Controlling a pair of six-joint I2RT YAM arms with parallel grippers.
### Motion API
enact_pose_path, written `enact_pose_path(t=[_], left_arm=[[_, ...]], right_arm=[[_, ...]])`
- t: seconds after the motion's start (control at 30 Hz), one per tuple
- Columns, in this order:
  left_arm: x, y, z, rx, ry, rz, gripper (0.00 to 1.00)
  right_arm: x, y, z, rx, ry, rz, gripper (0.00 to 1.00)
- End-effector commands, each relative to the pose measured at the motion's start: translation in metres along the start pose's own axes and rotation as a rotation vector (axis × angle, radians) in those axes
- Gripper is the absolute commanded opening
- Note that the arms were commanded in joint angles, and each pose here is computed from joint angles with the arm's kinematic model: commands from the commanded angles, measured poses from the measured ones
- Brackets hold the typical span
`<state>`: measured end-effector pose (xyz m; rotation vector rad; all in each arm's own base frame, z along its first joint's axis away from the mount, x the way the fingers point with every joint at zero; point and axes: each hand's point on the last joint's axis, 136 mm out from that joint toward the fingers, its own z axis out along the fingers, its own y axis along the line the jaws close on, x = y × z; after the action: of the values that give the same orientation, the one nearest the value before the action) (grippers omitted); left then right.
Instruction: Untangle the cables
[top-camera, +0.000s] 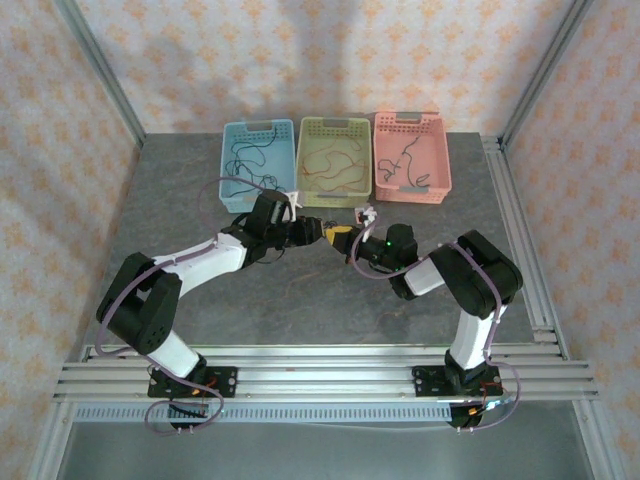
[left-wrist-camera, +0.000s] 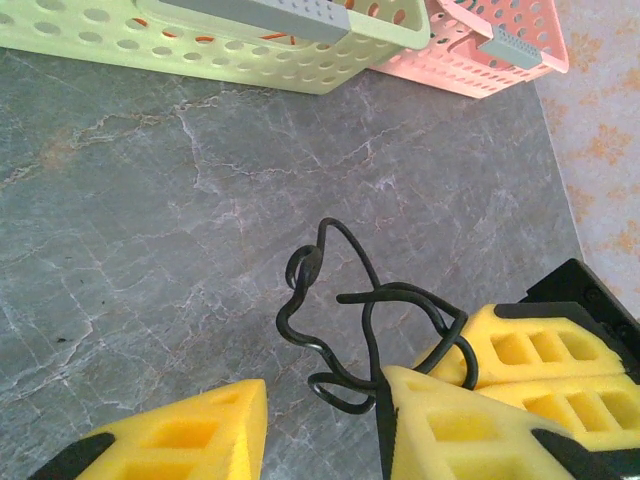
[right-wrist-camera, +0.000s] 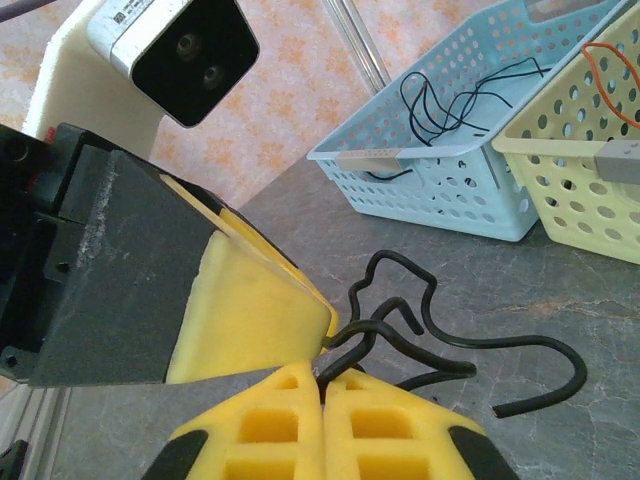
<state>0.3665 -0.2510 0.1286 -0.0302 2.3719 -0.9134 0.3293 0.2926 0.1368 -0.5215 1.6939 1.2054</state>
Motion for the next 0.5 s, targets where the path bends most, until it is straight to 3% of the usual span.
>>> enact_pose_path(t=[0.0, 0.07, 0.13, 0.47], left_arm=[[-0.013, 0.004, -0.002, -0.053, -0.055, -0.019, 0.35], [-0.014, 0.013, -0.006, -0.099, -0.071, -0.026, 0.47], [-0.014, 0.015, -0.007, -0.102, -0.083, -0.039, 0.53], [-0.025, -0.004, -0.042, -0.029, -0.165, -0.082, 0.59]], right_arm=[[-0.012, 0.021, -0.001, -0.084, -0.044, -0.079, 0.0], [-0.012, 0.021, -0.001, -0.084, -0.045, -0.08, 0.0], [-0.011, 0.021, -0.001, -0.085, -0.044, -0.079, 0.0], [-0.01, 0.02, 0.001, -0.089, -0.039, -0.07, 0.0]])
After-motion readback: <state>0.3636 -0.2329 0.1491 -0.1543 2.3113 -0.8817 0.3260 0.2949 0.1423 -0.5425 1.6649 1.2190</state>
